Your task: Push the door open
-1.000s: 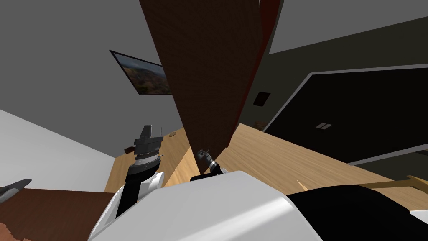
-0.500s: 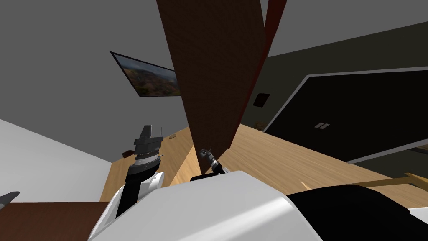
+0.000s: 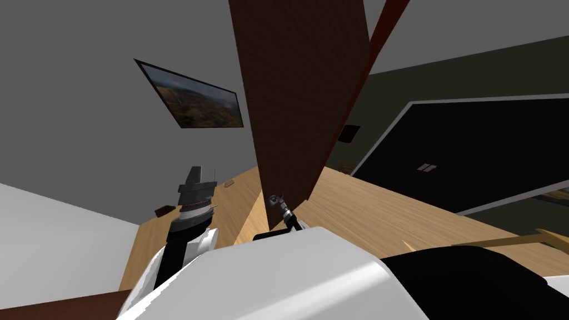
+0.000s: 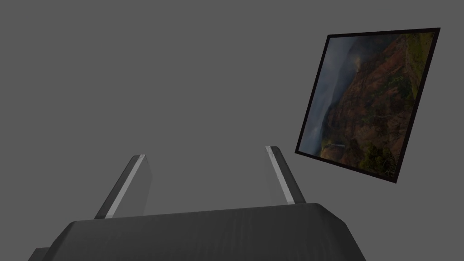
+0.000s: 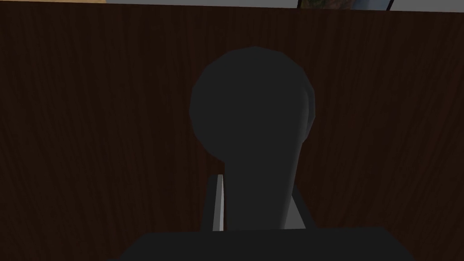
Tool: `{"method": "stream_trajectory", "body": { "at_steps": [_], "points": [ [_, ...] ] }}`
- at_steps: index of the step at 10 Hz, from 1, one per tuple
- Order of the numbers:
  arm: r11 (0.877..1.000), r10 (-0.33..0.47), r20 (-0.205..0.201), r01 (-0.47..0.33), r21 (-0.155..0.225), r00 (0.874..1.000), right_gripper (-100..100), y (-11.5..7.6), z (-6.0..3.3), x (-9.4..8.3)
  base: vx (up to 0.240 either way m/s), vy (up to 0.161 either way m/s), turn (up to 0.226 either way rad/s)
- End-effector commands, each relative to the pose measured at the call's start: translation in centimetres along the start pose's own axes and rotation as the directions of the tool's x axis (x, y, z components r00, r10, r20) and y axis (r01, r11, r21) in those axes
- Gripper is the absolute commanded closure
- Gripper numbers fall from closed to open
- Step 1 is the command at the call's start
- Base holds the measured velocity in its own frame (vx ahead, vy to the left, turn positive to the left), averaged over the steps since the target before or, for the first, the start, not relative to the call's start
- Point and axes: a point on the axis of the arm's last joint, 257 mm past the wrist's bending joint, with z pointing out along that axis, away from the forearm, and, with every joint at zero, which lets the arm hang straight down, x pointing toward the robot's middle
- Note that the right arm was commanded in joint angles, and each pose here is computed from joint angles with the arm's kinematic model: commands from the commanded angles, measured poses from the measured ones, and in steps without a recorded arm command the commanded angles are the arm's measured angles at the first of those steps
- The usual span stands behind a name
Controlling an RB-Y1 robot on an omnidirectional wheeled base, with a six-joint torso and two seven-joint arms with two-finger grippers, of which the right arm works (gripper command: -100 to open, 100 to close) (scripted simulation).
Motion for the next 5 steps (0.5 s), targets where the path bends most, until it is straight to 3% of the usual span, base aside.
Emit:
{"method": "stream_trajectory", "body": {
  "at_steps": [1, 5],
  "points": [
    [1.0, -0.01, 0.036, 0.01, -0.004, 0.999, 100, 0.0, 0.15, -2.0, 0.117, 0.142, -0.063],
    [1.0, -0.009, 0.093, 0.01, -0.003, 0.996, 100, 0.1, 0.23, -4.3, 0.115, 0.138, -0.052]
  ]
}}
